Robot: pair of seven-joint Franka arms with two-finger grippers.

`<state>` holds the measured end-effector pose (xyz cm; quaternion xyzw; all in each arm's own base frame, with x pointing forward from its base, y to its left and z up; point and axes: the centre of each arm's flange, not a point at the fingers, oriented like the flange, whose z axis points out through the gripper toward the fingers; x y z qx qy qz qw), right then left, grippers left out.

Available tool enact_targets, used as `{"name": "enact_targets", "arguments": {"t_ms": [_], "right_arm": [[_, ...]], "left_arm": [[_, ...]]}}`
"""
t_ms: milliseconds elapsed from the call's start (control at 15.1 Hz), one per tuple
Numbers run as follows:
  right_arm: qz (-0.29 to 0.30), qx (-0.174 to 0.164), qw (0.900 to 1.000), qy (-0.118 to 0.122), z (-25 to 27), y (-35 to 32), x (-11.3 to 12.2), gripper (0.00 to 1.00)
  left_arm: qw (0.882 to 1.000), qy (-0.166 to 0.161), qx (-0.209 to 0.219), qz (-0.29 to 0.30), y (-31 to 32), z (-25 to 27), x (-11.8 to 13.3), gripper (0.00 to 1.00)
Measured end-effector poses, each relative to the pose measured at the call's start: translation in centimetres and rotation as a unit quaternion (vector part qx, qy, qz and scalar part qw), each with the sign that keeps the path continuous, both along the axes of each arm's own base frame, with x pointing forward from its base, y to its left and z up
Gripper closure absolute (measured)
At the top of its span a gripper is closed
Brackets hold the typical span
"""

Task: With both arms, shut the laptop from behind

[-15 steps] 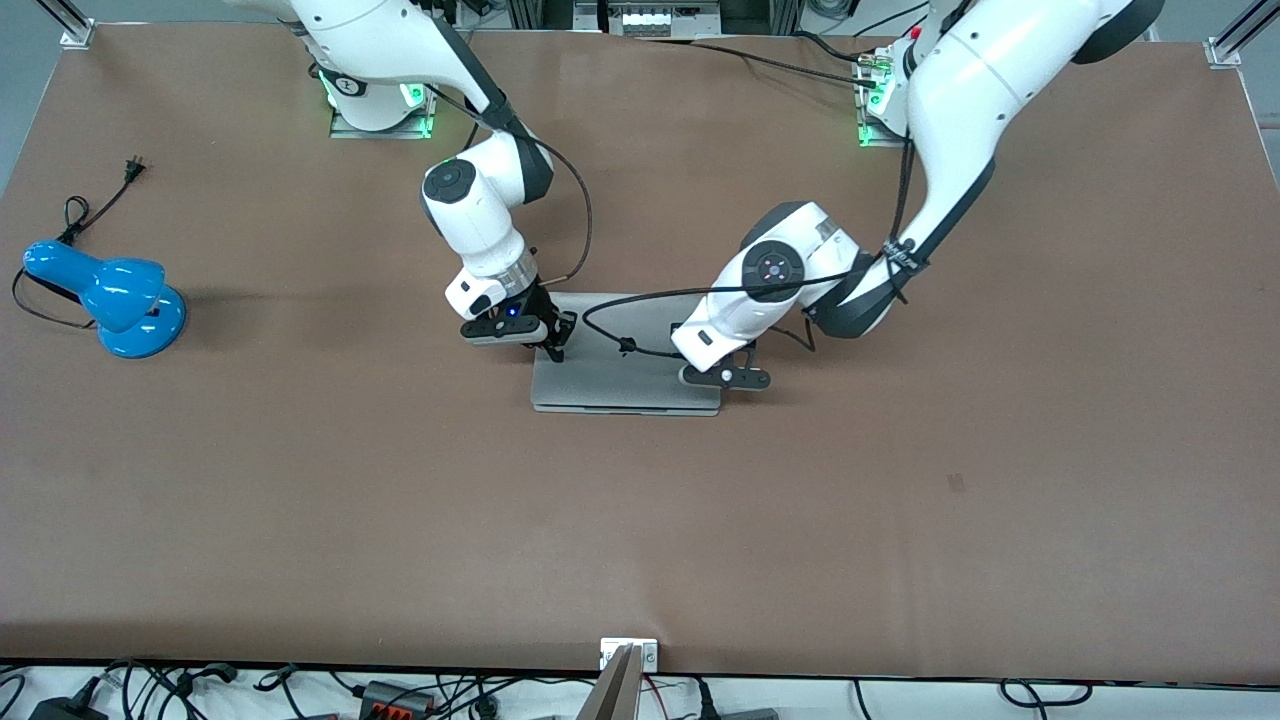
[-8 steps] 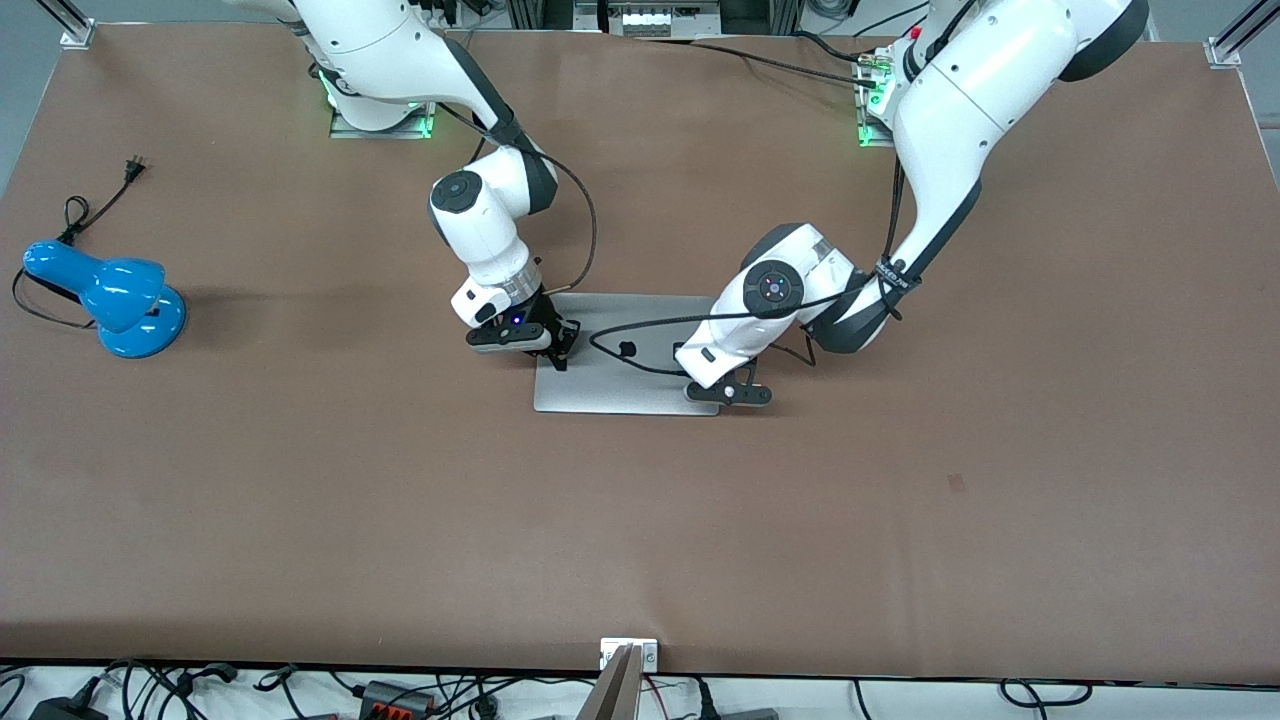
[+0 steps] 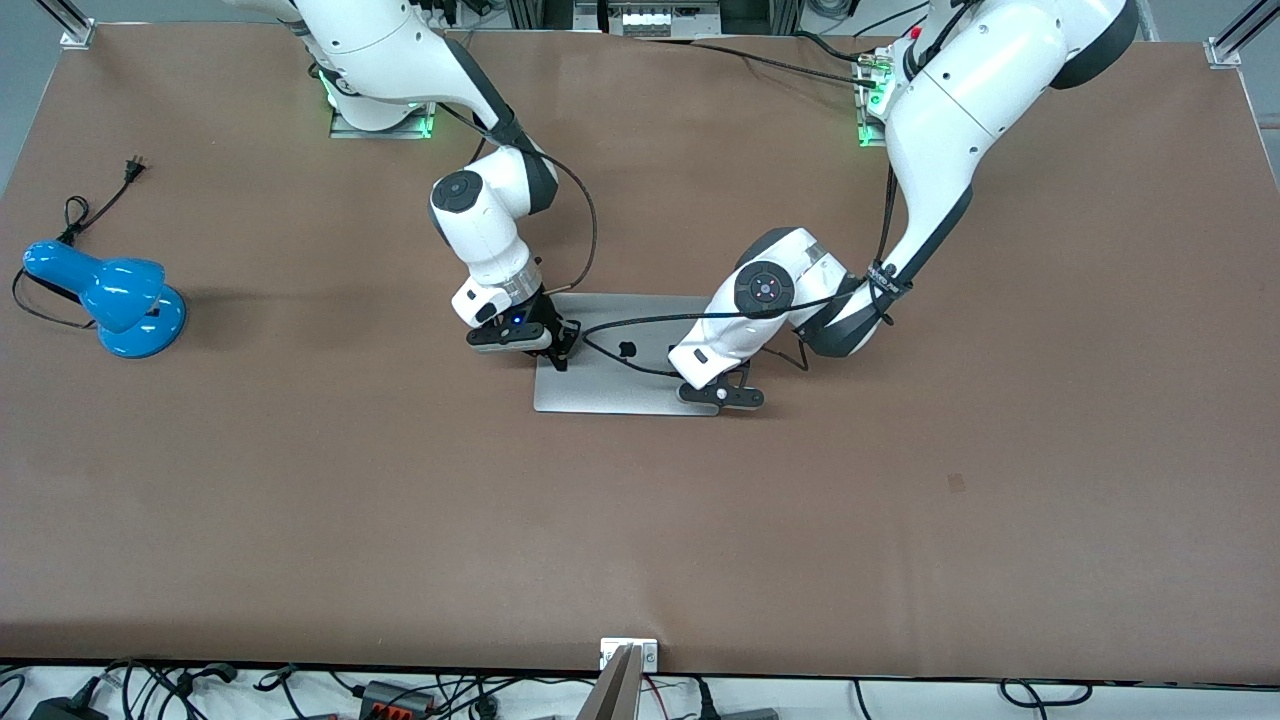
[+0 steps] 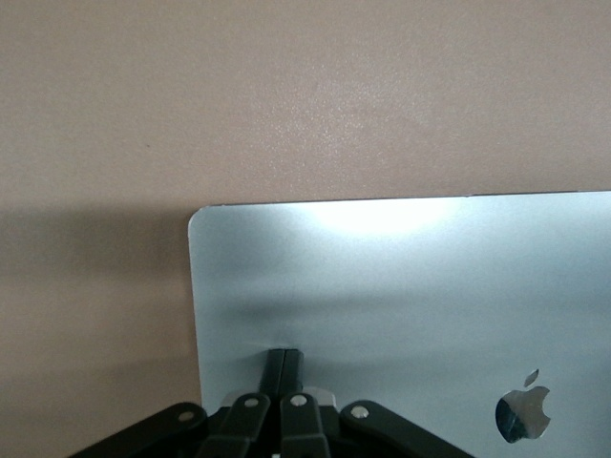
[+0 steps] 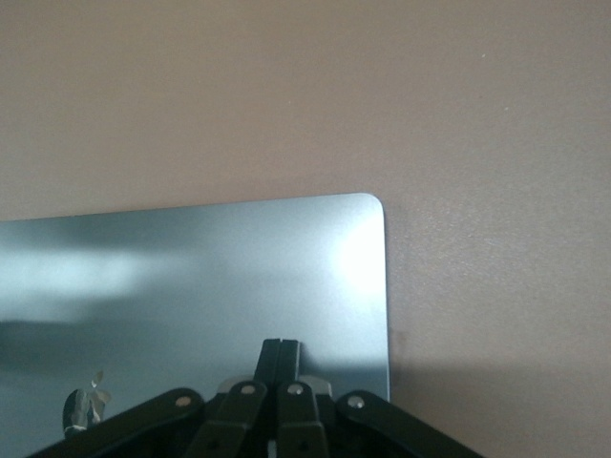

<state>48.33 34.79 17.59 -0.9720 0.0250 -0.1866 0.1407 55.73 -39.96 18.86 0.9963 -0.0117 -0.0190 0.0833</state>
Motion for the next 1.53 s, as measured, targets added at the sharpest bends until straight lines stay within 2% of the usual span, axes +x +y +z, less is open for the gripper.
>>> {"name": "enact_targets", "arguments": {"t_ms": [464,597,730,862,1194,1327,1526], "right_arm": [[0.000,-0.001,1.000,0.001,0.0,0.0,0.0,0.99],[0.000,-0.005,1.000,0.008,0.2,0.1,0.3,0.99],[-0.002,-0.021,0.999,0.038,0.9,0.0,1.3,0.99],[-0.005,-0.045,0.995,0.086,3.1,-0.1,3.2,0.99],[0.005,-0.104,0.974,0.202,14.9,0.3,7.8,0.99],[0.013,-0.135,0.963,0.232,19.4,0.1,8.5,0.99],[0.031,-0.159,0.952,0.259,24.2,-0.7,9.0,0.99]], "left_arm": [[1.000,-0.003,0.000,0.003,0.2,0.1,0.4,1.00],[1.000,-0.004,0.000,0.004,0.3,0.2,0.6,1.00],[1.000,-0.005,0.000,0.005,0.3,0.2,0.7,1.00],[1.000,-0.005,0.001,0.006,0.4,0.3,0.8,1.00],[0.999,0.006,0.033,0.013,2.1,3.2,2.2,1.00],[0.999,0.002,0.049,0.017,3.1,5.7,2.7,1.00],[0.997,-0.003,0.074,0.038,6.7,10.9,4.3,1.00]]}}
